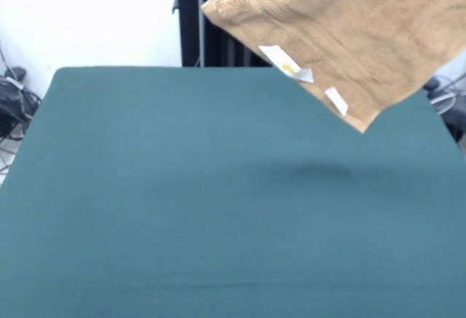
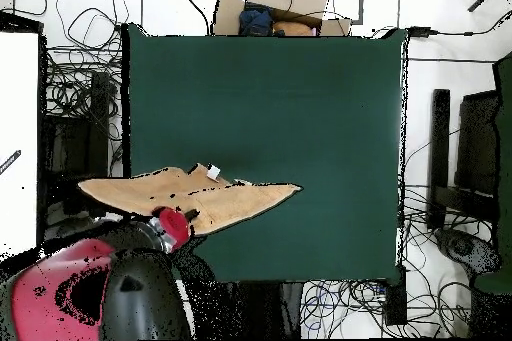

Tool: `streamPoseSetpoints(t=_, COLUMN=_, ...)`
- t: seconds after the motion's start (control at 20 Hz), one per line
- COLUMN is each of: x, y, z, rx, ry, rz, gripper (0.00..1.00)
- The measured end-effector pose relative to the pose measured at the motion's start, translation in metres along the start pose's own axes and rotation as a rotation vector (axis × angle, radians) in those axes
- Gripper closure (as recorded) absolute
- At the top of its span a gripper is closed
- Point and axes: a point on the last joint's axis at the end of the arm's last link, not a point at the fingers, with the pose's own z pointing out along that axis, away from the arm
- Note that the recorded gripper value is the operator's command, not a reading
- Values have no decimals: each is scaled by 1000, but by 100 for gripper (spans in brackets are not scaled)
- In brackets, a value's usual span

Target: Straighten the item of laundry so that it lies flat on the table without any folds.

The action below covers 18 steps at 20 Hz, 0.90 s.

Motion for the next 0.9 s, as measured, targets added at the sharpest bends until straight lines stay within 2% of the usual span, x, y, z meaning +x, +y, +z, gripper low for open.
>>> streamPoseSetpoints(t=0.2, x=6, y=9, z=-1, rx=12, ry=0, rz=-6, gripper=100)
streamPoseSetpoints(t=0.45, x=15, y=16, z=1, rx=26, ry=-29, rz=18, gripper=100)
streamPoseSetpoints(t=0.9, x=27, y=22, z=22, rx=52, ry=-104, rz=67, gripper=100)
